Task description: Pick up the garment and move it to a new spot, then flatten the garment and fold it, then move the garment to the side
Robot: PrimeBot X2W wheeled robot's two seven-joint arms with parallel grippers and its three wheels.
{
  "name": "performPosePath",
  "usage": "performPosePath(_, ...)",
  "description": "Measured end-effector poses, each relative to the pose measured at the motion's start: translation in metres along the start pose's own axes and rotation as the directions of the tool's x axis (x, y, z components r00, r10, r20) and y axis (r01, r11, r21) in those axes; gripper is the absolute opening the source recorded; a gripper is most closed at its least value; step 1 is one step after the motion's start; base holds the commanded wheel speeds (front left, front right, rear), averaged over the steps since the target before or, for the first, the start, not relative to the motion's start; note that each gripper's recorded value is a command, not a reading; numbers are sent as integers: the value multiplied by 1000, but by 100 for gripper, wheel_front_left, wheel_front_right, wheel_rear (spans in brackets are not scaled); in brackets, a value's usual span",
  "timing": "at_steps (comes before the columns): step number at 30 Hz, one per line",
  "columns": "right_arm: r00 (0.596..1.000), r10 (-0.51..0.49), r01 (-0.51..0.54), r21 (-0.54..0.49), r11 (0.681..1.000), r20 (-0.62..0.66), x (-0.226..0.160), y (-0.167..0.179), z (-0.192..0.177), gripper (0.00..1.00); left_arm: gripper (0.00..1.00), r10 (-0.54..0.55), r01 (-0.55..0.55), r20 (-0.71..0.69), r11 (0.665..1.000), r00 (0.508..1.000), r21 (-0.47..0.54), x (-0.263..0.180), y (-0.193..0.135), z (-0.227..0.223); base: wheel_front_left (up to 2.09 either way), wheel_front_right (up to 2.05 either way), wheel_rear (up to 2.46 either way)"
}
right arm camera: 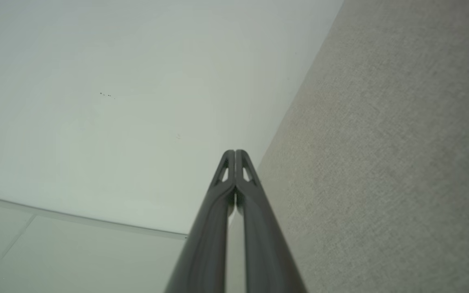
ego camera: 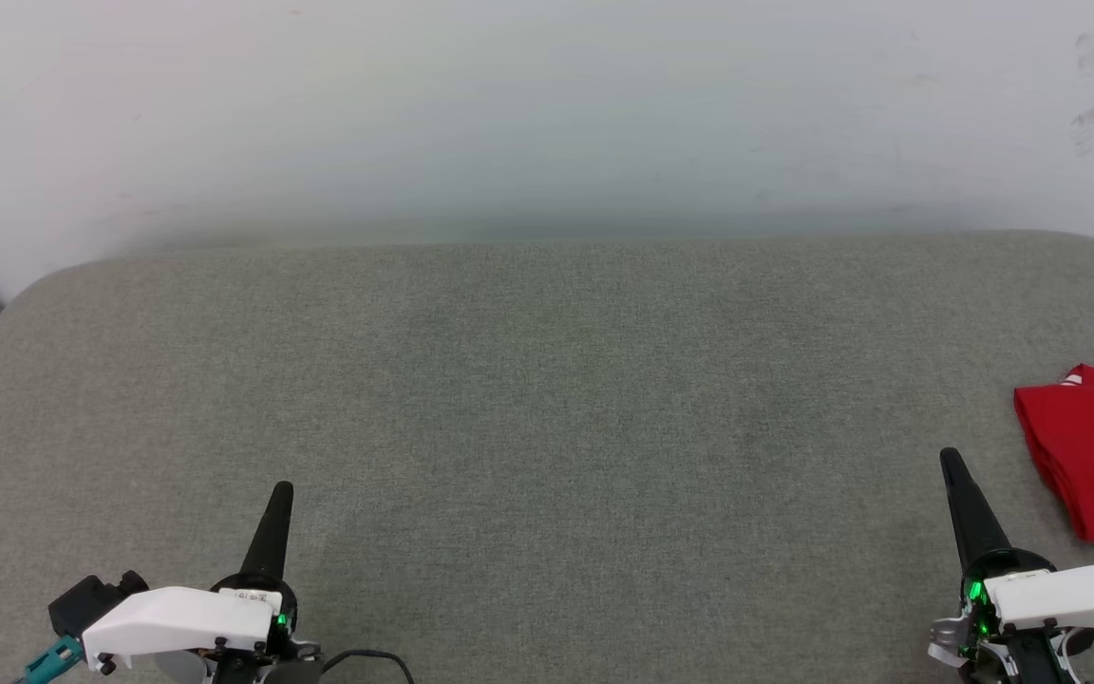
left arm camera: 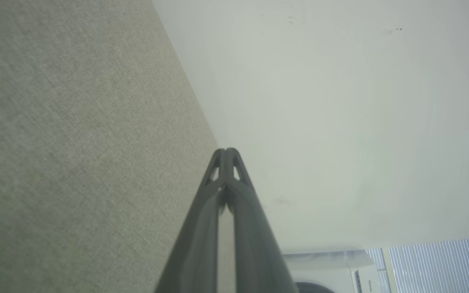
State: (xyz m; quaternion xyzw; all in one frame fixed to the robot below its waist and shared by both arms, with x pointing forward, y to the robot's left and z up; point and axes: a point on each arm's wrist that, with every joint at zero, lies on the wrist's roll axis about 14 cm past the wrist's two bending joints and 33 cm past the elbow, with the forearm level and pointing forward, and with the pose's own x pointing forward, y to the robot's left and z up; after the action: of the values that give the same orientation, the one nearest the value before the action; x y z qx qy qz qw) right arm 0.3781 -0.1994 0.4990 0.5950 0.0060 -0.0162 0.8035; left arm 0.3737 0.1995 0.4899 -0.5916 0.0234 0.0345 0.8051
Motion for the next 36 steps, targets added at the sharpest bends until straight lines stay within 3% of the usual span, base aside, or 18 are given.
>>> performPosePath(36,1000,21,-16,272,962,-14,8,4,2,0,0,-68,63,-7,958,998,-281,12,-14,4,0,0,0)
